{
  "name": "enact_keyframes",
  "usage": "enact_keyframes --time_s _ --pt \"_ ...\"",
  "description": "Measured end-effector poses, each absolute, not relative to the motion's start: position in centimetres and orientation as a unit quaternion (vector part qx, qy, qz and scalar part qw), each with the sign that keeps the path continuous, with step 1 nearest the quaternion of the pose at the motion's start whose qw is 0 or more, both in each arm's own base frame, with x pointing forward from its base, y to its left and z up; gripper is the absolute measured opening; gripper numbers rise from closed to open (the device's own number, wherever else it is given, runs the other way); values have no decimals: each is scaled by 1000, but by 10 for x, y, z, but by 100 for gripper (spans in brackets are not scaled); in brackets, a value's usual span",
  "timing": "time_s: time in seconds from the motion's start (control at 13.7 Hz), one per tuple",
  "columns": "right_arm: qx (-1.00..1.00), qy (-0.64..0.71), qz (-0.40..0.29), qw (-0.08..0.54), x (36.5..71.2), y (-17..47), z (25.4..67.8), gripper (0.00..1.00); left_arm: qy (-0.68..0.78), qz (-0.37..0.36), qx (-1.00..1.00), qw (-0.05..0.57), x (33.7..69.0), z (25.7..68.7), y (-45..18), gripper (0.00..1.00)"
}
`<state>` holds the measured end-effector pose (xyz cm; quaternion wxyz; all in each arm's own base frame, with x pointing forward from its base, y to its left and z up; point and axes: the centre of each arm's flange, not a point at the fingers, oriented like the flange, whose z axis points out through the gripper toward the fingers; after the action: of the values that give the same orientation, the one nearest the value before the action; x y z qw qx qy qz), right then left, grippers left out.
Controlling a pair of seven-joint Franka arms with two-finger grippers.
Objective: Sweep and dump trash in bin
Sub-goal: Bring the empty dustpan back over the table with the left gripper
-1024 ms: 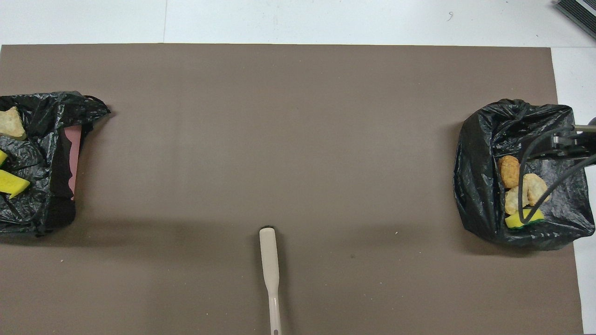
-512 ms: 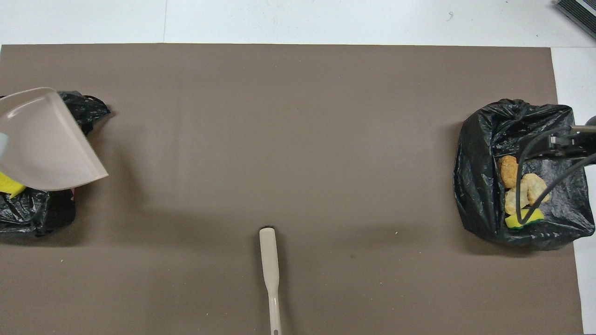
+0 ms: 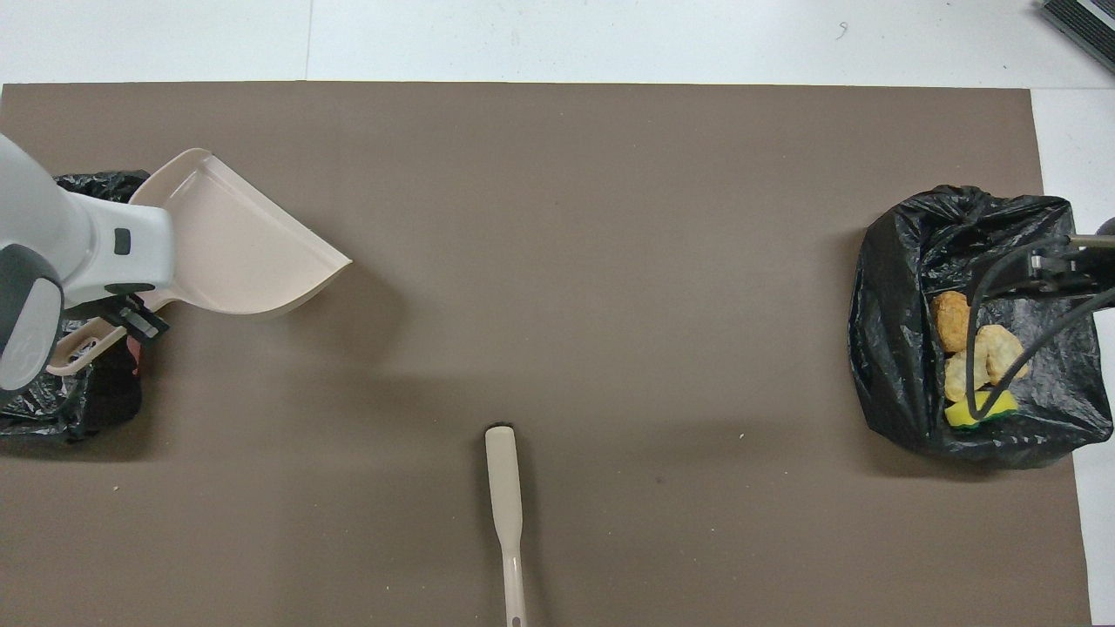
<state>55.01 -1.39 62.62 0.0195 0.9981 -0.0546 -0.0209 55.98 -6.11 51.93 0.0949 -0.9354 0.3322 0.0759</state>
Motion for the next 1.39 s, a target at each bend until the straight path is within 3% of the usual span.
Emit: enact_keyframes --time_s 0.37,0.8,1.39 --pt "998 -55 -21 19 550 -14 626 100 239 49 -969 42 553 506 -146 32" --pt "998 -55 -21 19 550 -14 626 100 172 36 -984 32 564 426 -275 32" --pt "998 -56 -21 19 550 -15 626 100 103 -13 -995 -13 589 381 -312 32"
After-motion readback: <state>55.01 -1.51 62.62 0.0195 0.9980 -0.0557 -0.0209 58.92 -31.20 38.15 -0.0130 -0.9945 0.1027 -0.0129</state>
